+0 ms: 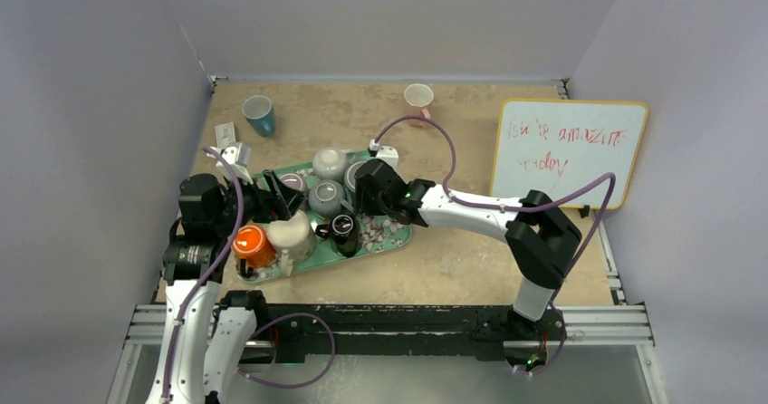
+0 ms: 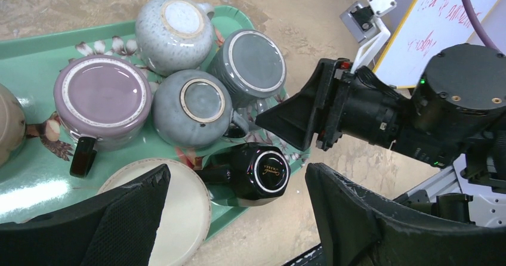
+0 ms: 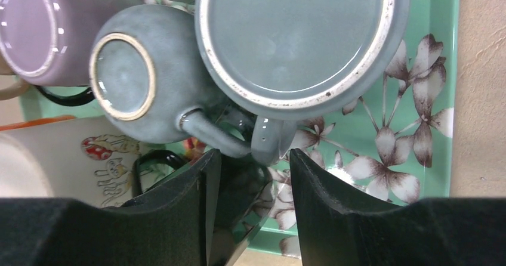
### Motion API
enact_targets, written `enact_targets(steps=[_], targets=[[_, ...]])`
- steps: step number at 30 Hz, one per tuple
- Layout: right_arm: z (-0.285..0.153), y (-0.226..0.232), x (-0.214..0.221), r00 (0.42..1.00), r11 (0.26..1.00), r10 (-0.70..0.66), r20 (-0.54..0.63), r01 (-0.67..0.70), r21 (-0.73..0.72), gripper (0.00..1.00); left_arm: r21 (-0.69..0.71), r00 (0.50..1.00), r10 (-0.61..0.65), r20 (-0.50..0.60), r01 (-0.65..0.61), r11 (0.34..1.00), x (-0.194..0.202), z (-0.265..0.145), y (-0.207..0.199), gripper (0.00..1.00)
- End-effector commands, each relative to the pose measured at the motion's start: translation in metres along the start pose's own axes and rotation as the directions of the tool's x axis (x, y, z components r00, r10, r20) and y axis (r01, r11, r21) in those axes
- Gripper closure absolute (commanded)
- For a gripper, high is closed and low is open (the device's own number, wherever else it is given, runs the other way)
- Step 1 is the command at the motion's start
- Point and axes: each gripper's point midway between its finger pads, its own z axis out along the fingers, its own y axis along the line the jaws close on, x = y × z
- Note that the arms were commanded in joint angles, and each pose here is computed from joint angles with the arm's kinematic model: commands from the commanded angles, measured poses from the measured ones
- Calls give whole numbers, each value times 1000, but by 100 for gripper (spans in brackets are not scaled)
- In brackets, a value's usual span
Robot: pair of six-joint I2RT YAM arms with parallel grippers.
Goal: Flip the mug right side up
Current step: Turn over the cup on the tray.
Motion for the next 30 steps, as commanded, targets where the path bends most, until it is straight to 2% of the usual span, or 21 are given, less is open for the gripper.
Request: enact_targets(steps=[1, 15, 30], targets=[[3, 0, -15, 999, 999, -12, 47, 10, 43, 52, -1, 1000, 15, 15, -15, 1000, -4, -1, -2, 17], [24, -10, -5, 999, 986, -38, -29, 42, 162, 59, -16, 999, 22, 31, -22, 1000, -6, -5, -1, 17], [32, -5, -6, 999, 986, -46, -26, 50, 156, 64, -18, 999, 22, 32, -22, 1000, -6, -5, -1, 17]])
